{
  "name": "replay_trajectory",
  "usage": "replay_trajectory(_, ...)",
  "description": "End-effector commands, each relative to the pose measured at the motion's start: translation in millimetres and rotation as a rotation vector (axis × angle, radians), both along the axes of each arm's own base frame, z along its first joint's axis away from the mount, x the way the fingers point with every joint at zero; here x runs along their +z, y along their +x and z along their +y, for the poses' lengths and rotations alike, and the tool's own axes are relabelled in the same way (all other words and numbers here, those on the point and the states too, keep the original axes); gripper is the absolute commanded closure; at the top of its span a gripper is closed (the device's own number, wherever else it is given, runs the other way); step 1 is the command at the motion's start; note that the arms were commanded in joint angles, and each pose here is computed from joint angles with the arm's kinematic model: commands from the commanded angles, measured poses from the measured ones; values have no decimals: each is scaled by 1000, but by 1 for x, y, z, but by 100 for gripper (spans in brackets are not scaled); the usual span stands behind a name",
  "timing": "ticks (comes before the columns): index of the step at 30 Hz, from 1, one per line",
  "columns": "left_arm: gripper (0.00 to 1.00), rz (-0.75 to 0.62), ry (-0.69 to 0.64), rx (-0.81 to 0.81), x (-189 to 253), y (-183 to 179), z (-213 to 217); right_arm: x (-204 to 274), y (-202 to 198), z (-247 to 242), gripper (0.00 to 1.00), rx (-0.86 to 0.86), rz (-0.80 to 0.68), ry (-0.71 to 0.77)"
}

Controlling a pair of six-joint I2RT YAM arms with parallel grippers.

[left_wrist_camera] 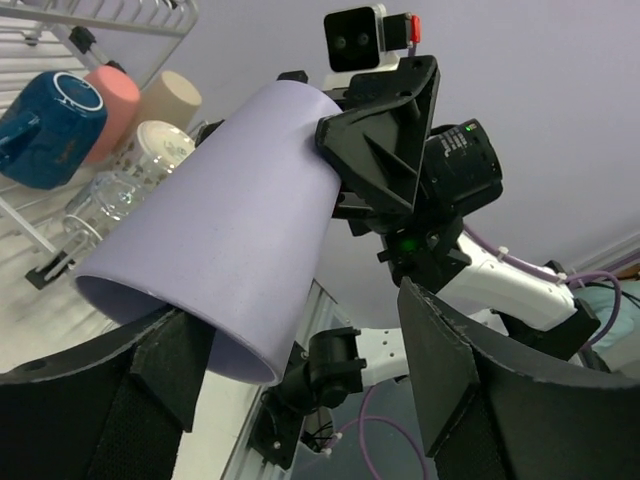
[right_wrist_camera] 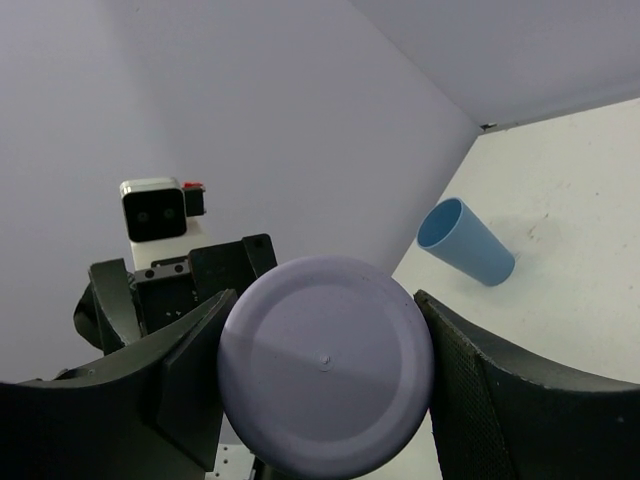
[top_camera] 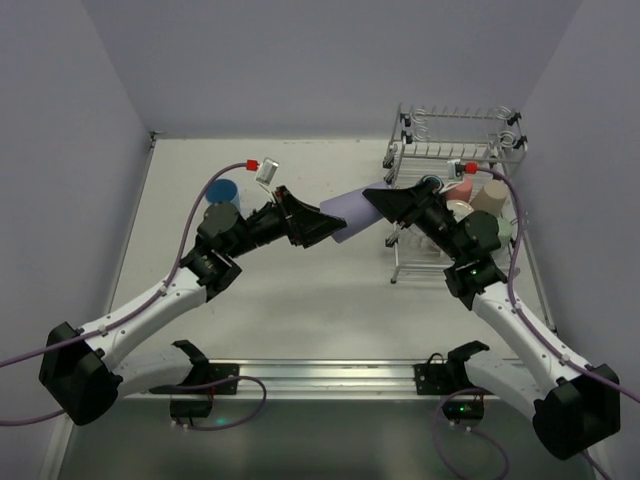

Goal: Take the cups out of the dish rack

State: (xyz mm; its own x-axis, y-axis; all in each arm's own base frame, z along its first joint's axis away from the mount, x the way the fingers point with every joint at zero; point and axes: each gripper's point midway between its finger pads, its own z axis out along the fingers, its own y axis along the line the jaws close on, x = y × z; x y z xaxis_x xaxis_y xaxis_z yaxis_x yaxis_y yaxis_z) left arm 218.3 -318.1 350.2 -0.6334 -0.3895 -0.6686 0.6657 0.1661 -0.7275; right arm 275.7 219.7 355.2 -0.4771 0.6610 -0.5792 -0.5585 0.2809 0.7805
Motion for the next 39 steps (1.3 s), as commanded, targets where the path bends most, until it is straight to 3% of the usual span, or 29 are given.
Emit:
replay_trajectory(1, 25, -66, -88, -70, 29, -12, -6, 25, -2, 7, 66, 10, -79, 62)
replay_trajectory(4, 37, -78, -118, -45, 35, -9, -3, 17, -2, 14, 66, 25, -72, 81)
replay_trajectory(5, 48, -79, -116, -25, 35, -7, -2, 15, -1, 15, 66, 22, -69, 86)
replay_trajectory(7, 61, -114, -110, 28, 40, -3, 4, 10, -2, 15, 65, 22, -62, 90)
replay_trajectory(8, 77, -94, -82, 86, 35, 7, 8, 9, -3, 16, 64, 25, -59, 89)
replay_trajectory(9, 86, -126, -64, 127, 42, 12, 12, 4, -3, 16, 61, 27, -51, 84)
replay_trajectory(10, 100, -137, -49, 189, 46, 20, 18, 2, -4, 17, 49, 32, -47, 82)
replay_trajectory(12, 100, -162, 70, 274, 34, 32, 26, -7, -5, 16, 29, 30, -40, 68)
replay_trajectory(13, 100, -197, 87, 359, 51, 43, 38, -11, -6, 16, 11, 28, -34, 58)
replay_trajectory(15, 100, -201, 291, 471, 32, 61, 56, -20, -10, 14, 2, 21, -25, -1)
replay_trajectory(16, 100, -204, 342, 560, 45, 75, 70, -25, -11, 12, 1, 13, -17, -30)
replay_trajectory(17, 100, -170, 493, 574, 24, 79, 82, -22, -17, 9, 1, 6, -26, -47)
replay_trajectory(21, 100, -61, 756, 693, 11, 107, 132, -53, -25, -2, 1, -31, 25, -199)
replay_trajectory(22, 100, 21, 864, 740, -10, 117, 160, -58, -27, -4, 1, -33, 31, -221)
replay_trajectory(26, 100, 140, 1045, 859, -30, 134, 226, -69, -37, -9, 1, -22, 35, -304)
replay_trajectory(30, 100, 272, 1138, 831, -62, 144, 253, -77, -44, -14, 1, -24, 28, -360)
replay_trajectory(39, 100, 331, 1195, 808, -64, 162, 256, -91, -53, -13, 1, 13, 28, -387)
